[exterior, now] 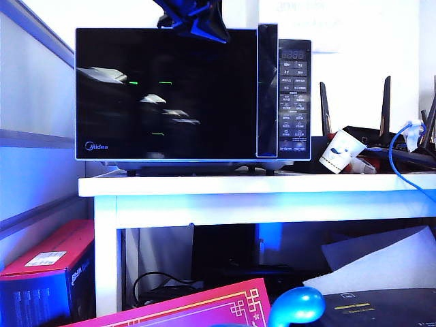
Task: Open the microwave door, place the box of snacks from the top of the microwave inside, then close the microwave door.
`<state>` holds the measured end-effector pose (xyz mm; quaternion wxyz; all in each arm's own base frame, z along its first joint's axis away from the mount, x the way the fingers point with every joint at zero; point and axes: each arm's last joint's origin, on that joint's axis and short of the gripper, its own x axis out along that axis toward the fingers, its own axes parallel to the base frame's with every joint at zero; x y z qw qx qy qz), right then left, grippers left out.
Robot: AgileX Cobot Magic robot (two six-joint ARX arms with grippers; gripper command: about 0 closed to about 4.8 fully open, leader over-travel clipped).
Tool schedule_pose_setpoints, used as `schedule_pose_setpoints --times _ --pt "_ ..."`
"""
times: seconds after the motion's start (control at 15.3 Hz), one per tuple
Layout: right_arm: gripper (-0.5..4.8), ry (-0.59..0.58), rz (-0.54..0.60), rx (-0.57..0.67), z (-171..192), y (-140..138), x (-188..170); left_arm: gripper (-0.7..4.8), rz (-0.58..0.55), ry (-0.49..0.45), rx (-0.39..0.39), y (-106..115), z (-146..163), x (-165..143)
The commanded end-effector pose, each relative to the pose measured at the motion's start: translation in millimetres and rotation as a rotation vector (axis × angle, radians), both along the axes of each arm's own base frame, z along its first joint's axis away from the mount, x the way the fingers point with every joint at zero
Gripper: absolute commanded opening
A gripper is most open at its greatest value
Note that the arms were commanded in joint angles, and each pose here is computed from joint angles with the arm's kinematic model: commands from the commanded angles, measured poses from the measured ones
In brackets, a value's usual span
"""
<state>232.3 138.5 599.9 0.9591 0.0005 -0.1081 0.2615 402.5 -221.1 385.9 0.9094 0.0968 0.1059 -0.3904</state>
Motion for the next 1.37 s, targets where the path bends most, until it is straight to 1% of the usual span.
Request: schedule_pose_setpoints --times 0.07,0.2,0.33,0.52,0.59,0.65,0.72,0.78,0.85,0.98,1.04,1.11,1.18,1.24,1.31,1.37 --pt "-0.02 -0.02 0.004 0.016 3.7 -1.8 -3.6 0.53 0.104 -0.083 -0.011 -2.4 -0.5 9.5" --pt "-0.02 -0.02 0.004 0.016 3.7 -1.8 -3.6 0.52 0.21 -0.114 -0.003 -1.9 -2.8 15.2" --pt "-0.02 -0.02 0.003 0.016 3.7 -1.8 -3.6 0.52 0.342 -0.136 0.02 0.0 -5.9 20.2" --pt "-0.02 -0.02 0.003 0.016 3.8 -1.8 -3.6 0.51 0.478 -0.156 0.046 3.6 -5.5 21.9" --pt "-0.02 -0.02 0.003 0.016 3.8 -1.8 -3.6 0.51 0.499 -0.159 0.049 4.2 -5.2 22.1" --pt "-0.02 -0.022 0.003 0.017 3.9 -1.9 -3.6 0.52 0.49 -0.165 0.036 4.9 0.2 20.1" --pt "-0.02 -0.042 -0.001 0.029 7.3 -4.2 -7.2 0.52 0.47 -0.183 0.013 8.9 15.0 10.7" --pt "-0.02 -0.066 -0.004 0.044 13.0 -9.5 -16.1 0.52 0.431 -0.213 -0.028 15.3 40.1 -7.2" --pt "-0.02 -0.083 -0.021 0.055 19.3 -18.8 -30.6 0.52 0.376 -0.249 -0.072 20.9 69.3 -33.3" --pt "-0.02 -0.116 -0.034 0.032 29.0 -39.0 -64.2 0.52 0.319 -0.318 -0.193 50.4 129.4 -94.5" --pt "-0.02 -0.144 -0.042 0.03 36.5 -61.5 -101.8 0.52 0.275 -0.388 -0.265 87.2 175.0 -164.0" --pt "-0.02 -0.156 -0.061 -0.013 36.9 -73.4 -121.3 0.52 0.254 -0.408 -0.282 108.8 191.2 -203.8" --pt "-0.02 -0.157 -0.097 -0.068 34.8 -88.0 -144.4 0.52 0.253 -0.411 -0.283 136.5 202.0 -253.2" --pt "-0.02 -0.145 -0.11 -0.082 32.5 -98.4 -161.2 0.52 0.254 -0.393 -0.27 160.4 203.3 -295.8" --pt "-0.02 -0.125 -0.106 -0.091 28.8 -107.9 -177.1 0.52 0.26 -0.361 -0.245 181.8 197.9 -333.7" --pt "-0.02 -0.101 -0.104 -0.105 25.2 -112.3 -184.4 0.52 0.271 -0.34 -0.227 195.7 191.7 -357.8"
